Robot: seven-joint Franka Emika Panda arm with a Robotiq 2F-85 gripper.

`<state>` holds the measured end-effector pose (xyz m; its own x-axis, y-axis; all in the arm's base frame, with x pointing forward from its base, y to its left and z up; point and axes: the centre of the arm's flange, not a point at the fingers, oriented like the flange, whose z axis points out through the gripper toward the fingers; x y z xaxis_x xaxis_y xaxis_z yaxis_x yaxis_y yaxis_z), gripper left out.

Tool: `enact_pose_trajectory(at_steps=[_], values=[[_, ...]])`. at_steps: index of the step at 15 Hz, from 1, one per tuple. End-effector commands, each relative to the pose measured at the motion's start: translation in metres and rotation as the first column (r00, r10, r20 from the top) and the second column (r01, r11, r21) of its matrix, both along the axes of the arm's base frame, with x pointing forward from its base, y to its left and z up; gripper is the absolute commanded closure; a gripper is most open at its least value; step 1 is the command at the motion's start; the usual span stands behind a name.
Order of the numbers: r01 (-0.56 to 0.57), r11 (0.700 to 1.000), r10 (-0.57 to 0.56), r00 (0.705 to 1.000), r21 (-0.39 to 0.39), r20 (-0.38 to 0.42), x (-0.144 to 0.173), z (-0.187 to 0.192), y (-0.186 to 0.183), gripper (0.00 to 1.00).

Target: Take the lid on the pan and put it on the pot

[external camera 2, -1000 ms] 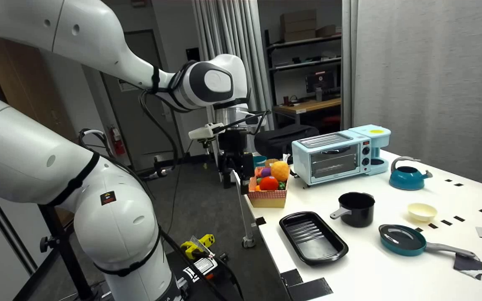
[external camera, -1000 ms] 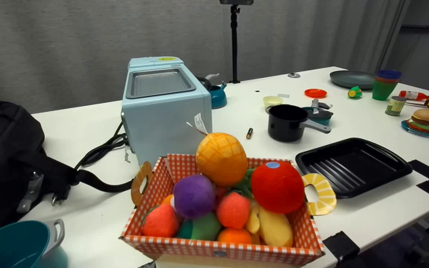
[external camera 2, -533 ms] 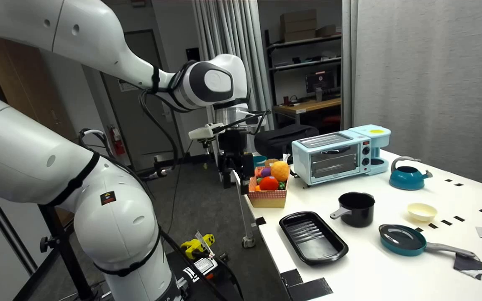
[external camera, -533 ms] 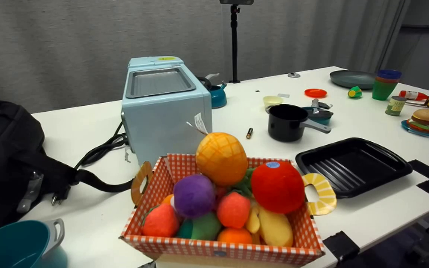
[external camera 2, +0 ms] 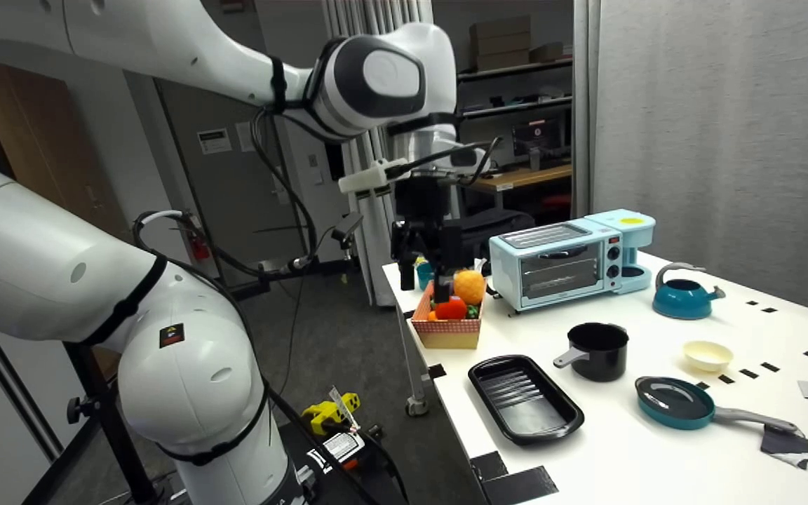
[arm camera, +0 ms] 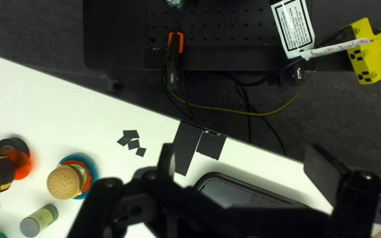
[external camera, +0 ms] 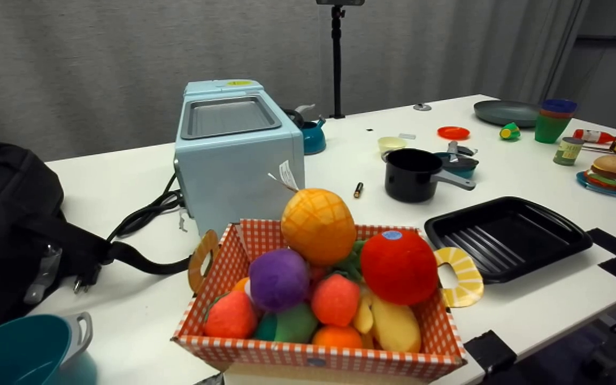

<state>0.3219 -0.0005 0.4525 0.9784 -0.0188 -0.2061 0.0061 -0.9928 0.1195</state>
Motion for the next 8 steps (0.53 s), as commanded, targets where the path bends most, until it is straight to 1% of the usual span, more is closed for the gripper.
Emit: enact_pose_trajectory(at_steps=[1, 2, 3, 5, 8], values=[[0.070, 0.995, -0.071, 0.997, 0.066, 0.008, 0.019, 0.065, -0.073, 0.00], [0.119, 0.989, -0.122, 0.992, 0.085, 0.030, 0.022, 0.081, -0.095, 0.00], [0.085, 0.994, -0.088, 0.996, 0.065, 0.035, 0.006, 0.047, -0.064, 0.00], [0.128, 0.988, -0.133, 0.989, 0.091, 0.058, 0.007, 0.069, -0.092, 0.00], [0.131, 0.987, -0.136, 0.989, 0.091, 0.054, 0.010, 0.071, -0.095, 0.00]])
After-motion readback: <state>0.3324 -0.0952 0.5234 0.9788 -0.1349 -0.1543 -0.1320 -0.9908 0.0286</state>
